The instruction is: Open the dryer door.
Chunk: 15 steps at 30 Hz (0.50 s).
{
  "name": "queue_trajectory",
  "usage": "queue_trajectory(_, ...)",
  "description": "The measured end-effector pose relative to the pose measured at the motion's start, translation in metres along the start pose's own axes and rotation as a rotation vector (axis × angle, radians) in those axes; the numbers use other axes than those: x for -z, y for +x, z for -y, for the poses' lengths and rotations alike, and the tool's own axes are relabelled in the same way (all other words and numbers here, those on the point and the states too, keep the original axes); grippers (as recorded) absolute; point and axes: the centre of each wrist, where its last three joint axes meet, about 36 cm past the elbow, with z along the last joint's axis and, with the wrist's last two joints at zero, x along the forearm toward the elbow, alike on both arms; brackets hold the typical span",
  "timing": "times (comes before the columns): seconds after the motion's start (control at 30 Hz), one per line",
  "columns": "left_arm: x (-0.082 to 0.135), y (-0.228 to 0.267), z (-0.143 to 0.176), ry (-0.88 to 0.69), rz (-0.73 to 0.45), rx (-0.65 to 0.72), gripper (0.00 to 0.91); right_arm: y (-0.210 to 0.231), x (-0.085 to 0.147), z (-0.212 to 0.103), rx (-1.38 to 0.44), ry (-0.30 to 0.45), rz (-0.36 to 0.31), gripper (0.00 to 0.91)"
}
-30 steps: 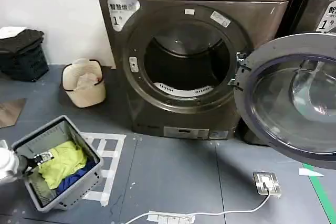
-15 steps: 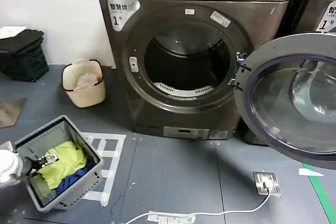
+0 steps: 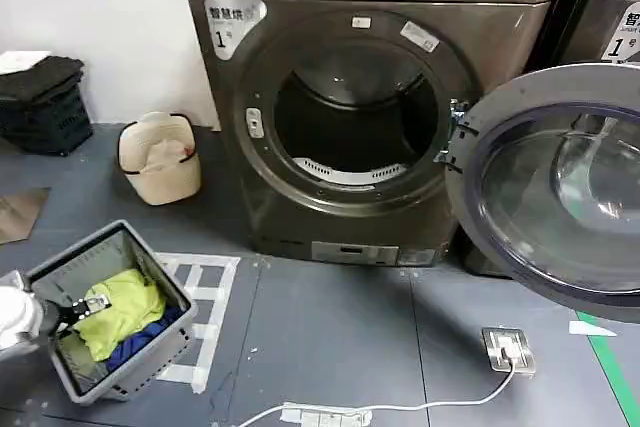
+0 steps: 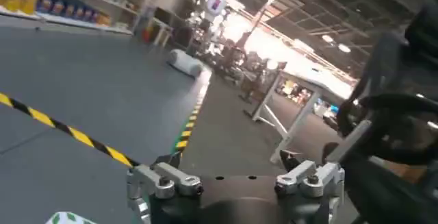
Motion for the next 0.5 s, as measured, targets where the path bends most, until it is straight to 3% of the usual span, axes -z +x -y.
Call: queue_trajectory(0.5, -0.001, -0.005, -0.003, 0.002, -0.006, 0.005, 0.907, -0.007, 0.0, 0.02, -0.033, 0.026, 0.0, 0.907)
